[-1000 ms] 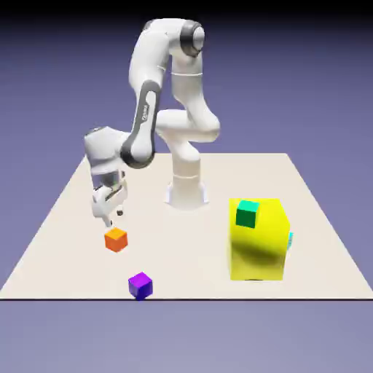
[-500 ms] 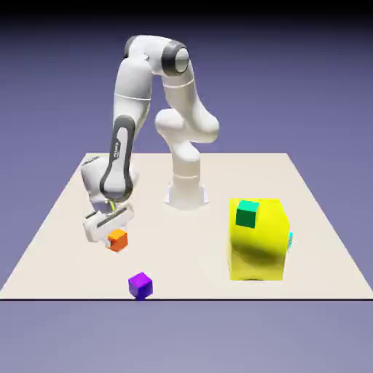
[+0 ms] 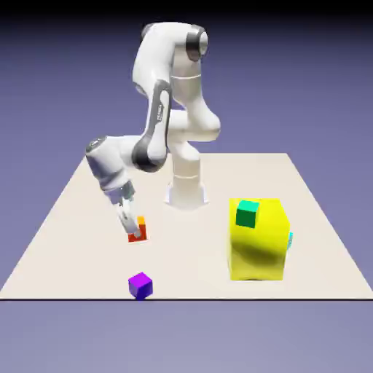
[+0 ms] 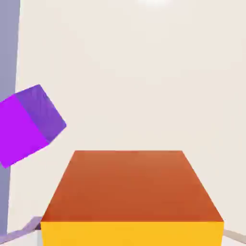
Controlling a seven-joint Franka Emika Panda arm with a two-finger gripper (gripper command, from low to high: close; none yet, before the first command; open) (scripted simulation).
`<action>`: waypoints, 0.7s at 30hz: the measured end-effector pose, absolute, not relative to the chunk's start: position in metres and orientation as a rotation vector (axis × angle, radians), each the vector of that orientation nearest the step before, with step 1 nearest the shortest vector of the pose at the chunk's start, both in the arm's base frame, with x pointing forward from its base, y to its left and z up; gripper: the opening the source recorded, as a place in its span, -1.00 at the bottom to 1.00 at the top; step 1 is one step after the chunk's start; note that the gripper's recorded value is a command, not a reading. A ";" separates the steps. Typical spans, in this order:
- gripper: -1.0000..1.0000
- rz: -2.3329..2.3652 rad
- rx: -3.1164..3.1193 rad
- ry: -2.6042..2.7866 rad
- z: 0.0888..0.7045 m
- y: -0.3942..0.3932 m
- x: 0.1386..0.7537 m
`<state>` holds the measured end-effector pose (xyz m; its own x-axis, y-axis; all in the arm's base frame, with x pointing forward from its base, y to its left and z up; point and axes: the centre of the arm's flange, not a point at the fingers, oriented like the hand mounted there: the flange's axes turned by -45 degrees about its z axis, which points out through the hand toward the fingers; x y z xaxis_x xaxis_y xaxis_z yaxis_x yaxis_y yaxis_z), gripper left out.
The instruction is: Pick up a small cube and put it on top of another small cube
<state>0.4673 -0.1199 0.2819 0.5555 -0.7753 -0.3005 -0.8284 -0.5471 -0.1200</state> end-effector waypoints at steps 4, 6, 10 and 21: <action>-1.00 0.354 -2.853 0.690 0.330 -0.024 0.508; -1.00 0.375 -2.956 0.356 0.355 0.025 0.519; -1.00 0.411 -3.066 -0.316 0.409 0.123 0.519; 1.00 0.438 -3.072 -0.849 0.389 0.187 0.492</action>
